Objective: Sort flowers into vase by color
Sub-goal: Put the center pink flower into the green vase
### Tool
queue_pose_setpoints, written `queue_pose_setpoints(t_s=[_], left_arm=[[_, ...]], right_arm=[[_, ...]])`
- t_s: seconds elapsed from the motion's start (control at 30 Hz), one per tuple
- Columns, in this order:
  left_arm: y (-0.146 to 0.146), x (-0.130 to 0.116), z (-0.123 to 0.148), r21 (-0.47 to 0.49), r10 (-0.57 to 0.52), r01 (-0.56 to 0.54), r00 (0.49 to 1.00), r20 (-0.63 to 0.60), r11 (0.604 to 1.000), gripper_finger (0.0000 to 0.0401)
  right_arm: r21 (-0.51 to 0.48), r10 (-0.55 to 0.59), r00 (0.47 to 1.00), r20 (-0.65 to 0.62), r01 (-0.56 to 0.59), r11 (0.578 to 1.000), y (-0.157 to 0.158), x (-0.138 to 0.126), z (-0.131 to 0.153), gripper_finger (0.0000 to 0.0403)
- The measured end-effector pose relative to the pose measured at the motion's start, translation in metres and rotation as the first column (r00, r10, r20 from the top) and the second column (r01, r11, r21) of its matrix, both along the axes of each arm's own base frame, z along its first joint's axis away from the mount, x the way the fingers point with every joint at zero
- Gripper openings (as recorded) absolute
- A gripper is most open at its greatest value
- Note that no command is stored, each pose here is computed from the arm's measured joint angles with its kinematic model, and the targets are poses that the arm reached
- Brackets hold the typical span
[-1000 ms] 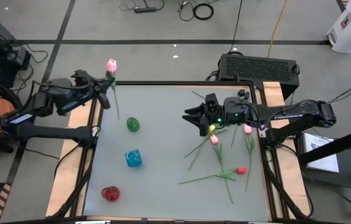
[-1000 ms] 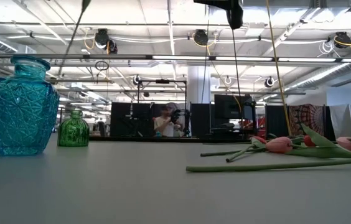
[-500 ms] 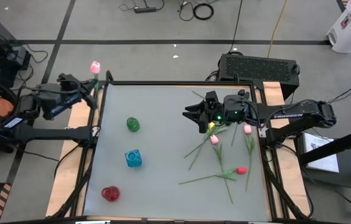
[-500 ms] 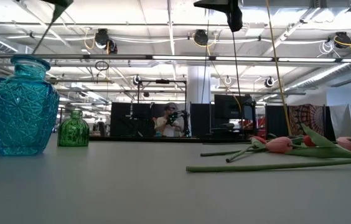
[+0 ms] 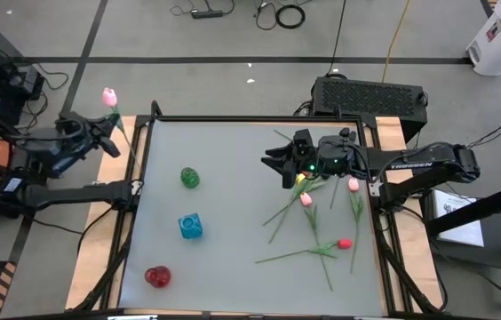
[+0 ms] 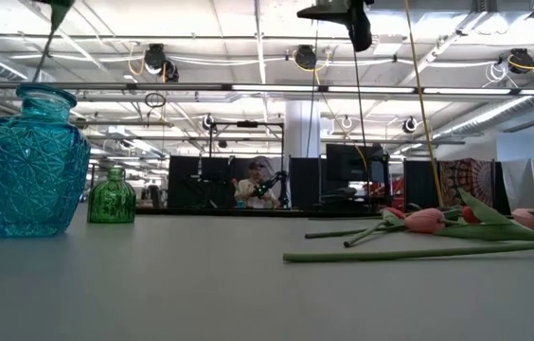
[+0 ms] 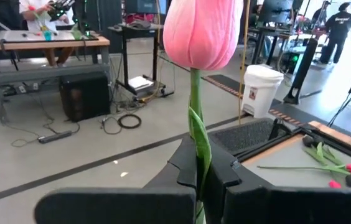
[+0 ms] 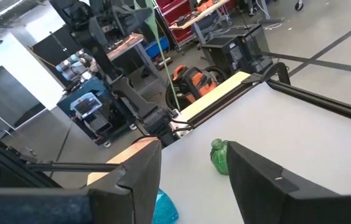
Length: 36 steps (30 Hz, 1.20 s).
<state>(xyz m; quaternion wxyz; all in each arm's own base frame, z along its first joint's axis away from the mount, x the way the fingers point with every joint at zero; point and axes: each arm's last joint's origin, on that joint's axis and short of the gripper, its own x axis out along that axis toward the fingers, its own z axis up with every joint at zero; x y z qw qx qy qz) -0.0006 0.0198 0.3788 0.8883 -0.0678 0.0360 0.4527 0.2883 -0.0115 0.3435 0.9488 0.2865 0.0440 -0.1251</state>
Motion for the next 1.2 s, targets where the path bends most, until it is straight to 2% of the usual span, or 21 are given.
queue_pose_setpoints(t_s=[0.47, 0.83, 1.2], left_arm=[[0.008, 0.063, -0.041, 0.036, -0.166, 0.162, 0.970, 0.176, 0.986, 0.0001], [0.009, 0.069, -0.040, 0.059, -0.174, 0.165, 0.961, 0.216, 0.984, 0.0001], [0.013, 0.089, -0.043, 0.047, -0.162, 0.157, 0.976, 0.147, 0.987, 0.0001]], right_arm=[[0.026, -0.001, 1.000, -0.006, 0.001, 1.000, 0.000, 0.000, -0.001, 0.0173], [0.043, 0.000, 1.000, -0.021, 0.001, 0.999, 0.000, 0.000, -0.003, 0.0173], [0.042, 0.000, 1.000, -0.028, 0.001, 0.999, 0.000, -0.001, -0.004, 0.0173]])
